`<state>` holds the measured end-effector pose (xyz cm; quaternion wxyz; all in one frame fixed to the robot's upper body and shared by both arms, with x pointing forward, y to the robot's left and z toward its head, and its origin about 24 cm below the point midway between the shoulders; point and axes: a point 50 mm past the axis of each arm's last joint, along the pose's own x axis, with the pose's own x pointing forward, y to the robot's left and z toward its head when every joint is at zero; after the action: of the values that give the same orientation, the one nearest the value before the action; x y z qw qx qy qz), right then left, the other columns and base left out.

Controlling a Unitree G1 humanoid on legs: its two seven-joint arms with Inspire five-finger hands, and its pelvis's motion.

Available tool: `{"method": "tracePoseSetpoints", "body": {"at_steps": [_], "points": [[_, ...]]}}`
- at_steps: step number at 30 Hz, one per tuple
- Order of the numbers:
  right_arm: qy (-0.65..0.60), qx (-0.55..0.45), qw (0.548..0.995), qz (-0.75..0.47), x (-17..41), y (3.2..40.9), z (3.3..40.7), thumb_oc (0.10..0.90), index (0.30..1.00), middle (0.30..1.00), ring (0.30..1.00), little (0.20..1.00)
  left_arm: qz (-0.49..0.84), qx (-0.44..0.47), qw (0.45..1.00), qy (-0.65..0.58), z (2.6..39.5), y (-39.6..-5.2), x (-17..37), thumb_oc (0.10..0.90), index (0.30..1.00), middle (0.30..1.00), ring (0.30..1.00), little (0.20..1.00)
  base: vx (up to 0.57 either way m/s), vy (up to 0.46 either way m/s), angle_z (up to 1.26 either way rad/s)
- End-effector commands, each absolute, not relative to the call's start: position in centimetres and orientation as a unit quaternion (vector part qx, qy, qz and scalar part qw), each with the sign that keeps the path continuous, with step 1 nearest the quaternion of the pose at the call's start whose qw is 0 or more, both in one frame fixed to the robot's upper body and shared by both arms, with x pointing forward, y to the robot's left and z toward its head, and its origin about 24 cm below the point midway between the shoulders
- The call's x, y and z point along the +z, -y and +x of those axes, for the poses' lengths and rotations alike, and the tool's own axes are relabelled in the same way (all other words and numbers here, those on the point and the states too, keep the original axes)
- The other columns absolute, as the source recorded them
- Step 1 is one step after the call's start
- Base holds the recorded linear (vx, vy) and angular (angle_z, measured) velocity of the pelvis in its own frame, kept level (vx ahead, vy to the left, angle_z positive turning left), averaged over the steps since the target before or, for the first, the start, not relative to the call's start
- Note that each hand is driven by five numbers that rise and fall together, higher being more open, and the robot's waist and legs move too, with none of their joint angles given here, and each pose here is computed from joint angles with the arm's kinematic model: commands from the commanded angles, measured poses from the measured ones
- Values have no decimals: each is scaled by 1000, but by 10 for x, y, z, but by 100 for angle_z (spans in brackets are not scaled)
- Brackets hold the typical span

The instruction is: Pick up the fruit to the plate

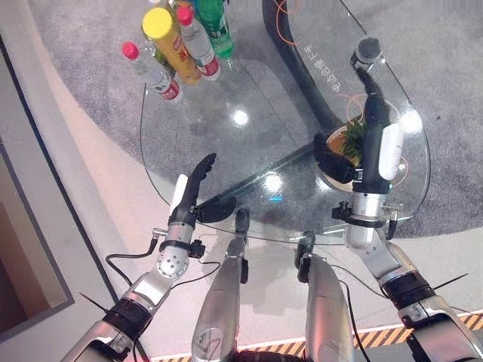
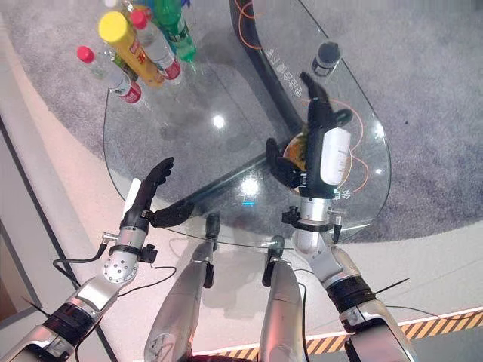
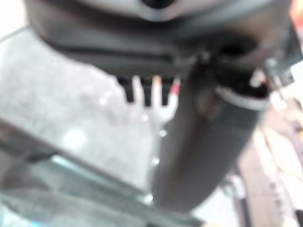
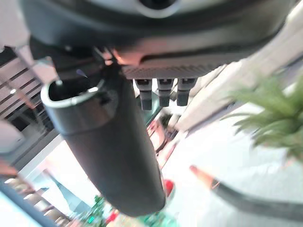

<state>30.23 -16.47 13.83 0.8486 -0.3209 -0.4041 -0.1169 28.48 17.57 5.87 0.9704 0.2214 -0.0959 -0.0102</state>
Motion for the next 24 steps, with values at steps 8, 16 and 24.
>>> {"method": "tracePoseSetpoints", "body": {"at_steps": [8,16,24], "points": [[450,38,851,-269,141,134,273,800,900,900,900,900,171,-16,975,138,274,-174,72,800,900,900,900,900,24,-10,3],[311,118,900,-280,79,138,250,800,900,900,900,900,161,-12,987,4,251,-184,17,800,900,900,900,900,84,-36,1],[76,211,945,-238,14,151,235,800,900,900,900,900,193,-46,971,-133,225,-198,-37,800,900,900,900,900,69,-25,-1]]}}
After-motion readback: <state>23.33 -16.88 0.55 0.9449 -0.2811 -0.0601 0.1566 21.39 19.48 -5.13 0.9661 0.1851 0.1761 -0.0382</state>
